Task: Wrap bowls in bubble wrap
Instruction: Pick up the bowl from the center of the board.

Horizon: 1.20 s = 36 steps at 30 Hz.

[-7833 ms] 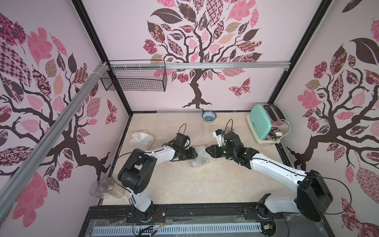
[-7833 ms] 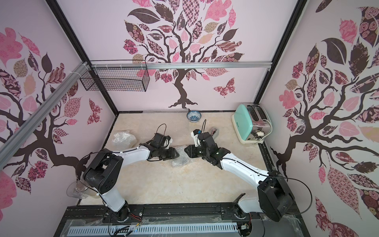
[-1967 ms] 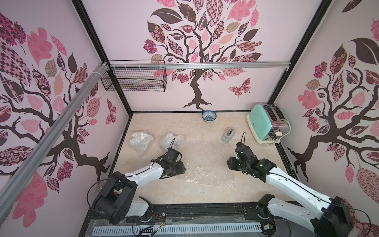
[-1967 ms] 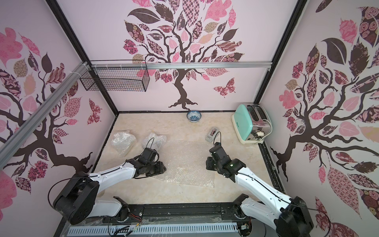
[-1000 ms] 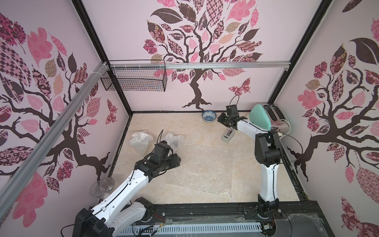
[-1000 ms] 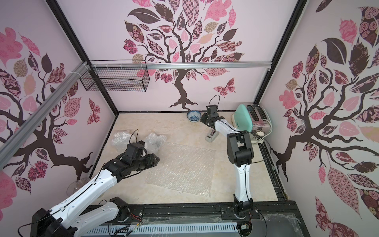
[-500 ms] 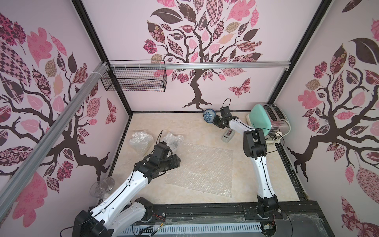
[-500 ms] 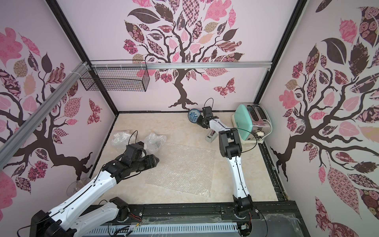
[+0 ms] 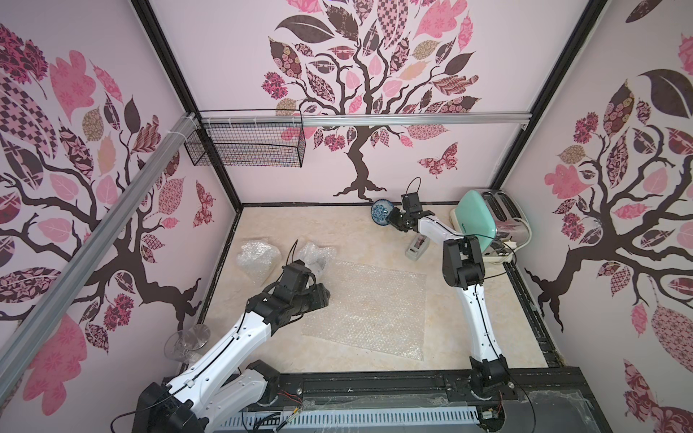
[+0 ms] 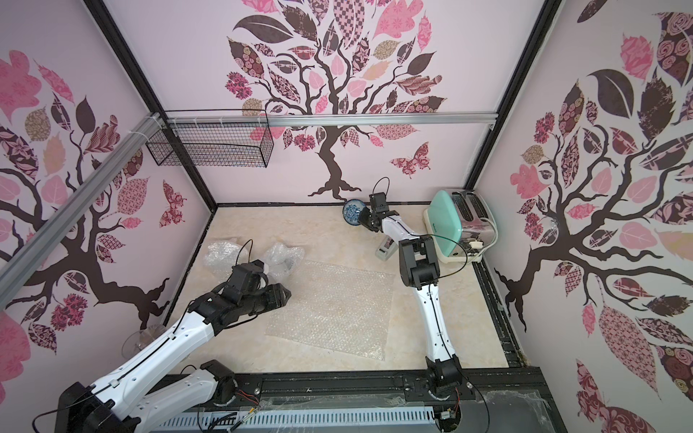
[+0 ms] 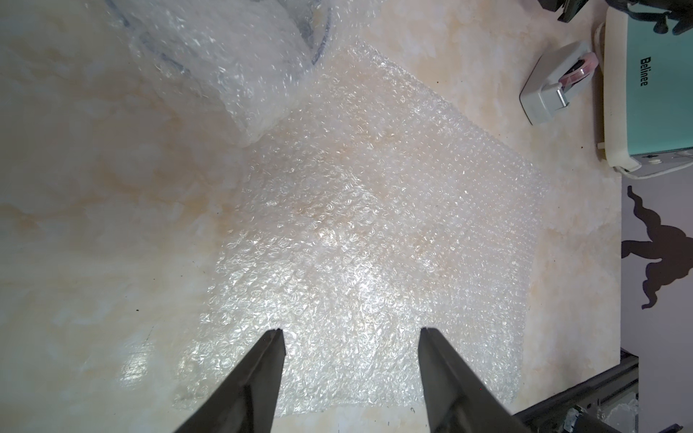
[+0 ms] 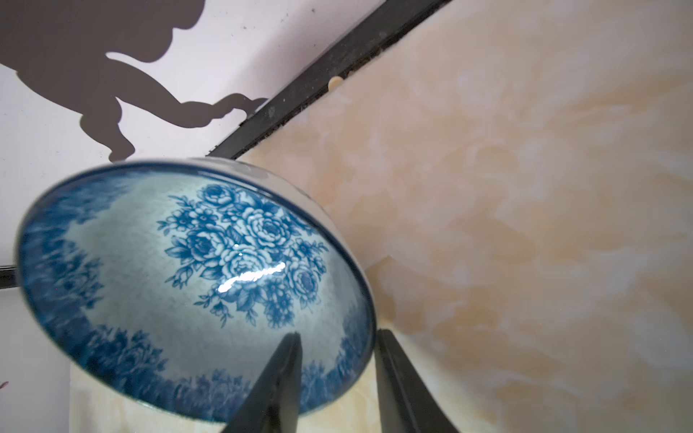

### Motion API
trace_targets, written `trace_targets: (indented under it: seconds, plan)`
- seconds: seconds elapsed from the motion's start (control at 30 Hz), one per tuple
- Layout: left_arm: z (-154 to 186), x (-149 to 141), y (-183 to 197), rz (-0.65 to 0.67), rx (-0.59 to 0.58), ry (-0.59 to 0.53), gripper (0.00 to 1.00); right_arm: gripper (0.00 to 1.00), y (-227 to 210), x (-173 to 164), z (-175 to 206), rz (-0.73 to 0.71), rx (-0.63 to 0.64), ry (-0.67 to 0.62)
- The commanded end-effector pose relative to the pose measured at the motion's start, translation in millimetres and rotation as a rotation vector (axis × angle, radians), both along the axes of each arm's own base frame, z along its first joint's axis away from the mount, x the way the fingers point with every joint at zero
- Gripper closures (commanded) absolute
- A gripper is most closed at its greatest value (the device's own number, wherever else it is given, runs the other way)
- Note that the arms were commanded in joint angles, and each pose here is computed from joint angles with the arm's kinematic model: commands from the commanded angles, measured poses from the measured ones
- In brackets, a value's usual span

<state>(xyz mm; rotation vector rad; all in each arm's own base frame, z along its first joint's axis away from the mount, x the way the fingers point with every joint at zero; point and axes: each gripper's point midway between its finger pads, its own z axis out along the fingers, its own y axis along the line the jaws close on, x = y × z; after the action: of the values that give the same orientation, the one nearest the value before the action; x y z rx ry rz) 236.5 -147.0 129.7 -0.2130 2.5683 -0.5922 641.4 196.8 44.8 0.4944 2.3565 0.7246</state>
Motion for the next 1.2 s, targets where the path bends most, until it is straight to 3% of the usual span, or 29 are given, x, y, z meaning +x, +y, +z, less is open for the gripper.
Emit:
trace_targets:
  seconds: [0.0,0.1,0.27,0.37,0.5,0.63,0.73,0.87,1.03,1.17]
  plan:
    - [-1.8,1.3,-0.1,-0.013,0.005,-0.009,0.37,0.63,4.2,8.1,-3.8,-0.003,0.031,0.0]
    - [-3.2,1.2,-0.6,-0.017,0.007,-0.004,0.37,0.66,6.6,11.3,-8.3,0.0,0.04,0.009]
    - [-5.0,0.7,-1.5,-0.023,0.009,0.003,0.37,0.91,9.1,13.7,-6.9,0.01,0.045,-0.007]
    - [-4.9,0.9,-1.0,-0.021,0.009,0.002,0.37,0.99,9.0,15.5,0.3,0.018,0.039,-0.024]
    - [-3.5,1.8,0.7,-0.011,0.012,-0.004,0.37,1.0,10.0,13.5,29.9,0.034,0.043,-0.062]
    - [-4.3,3.0,5.0,0.009,0.029,-0.01,0.37,1.0,6.0,-7.3,88.4,0.053,0.04,-0.104]
    - [-7.2,3.7,12.6,0.046,0.049,-0.019,0.37,1.0,1.2,-39.8,127.5,0.085,0.036,-0.123]
    - [-13.0,3.4,27.0,0.111,0.084,-0.036,0.35,1.0,0.0,-116.4,147.6,0.171,0.06,-0.086]
    - [-21.5,0.4,42.0,0.207,0.064,-0.034,0.33,1.0,8.7,-233.4,121.6,0.243,0.076,-0.024]
    - [-28.2,-4.9,50.6,0.252,0.048,-0.036,0.33,1.0,37.0,-308.2,95.2,0.368,0.056,0.048]
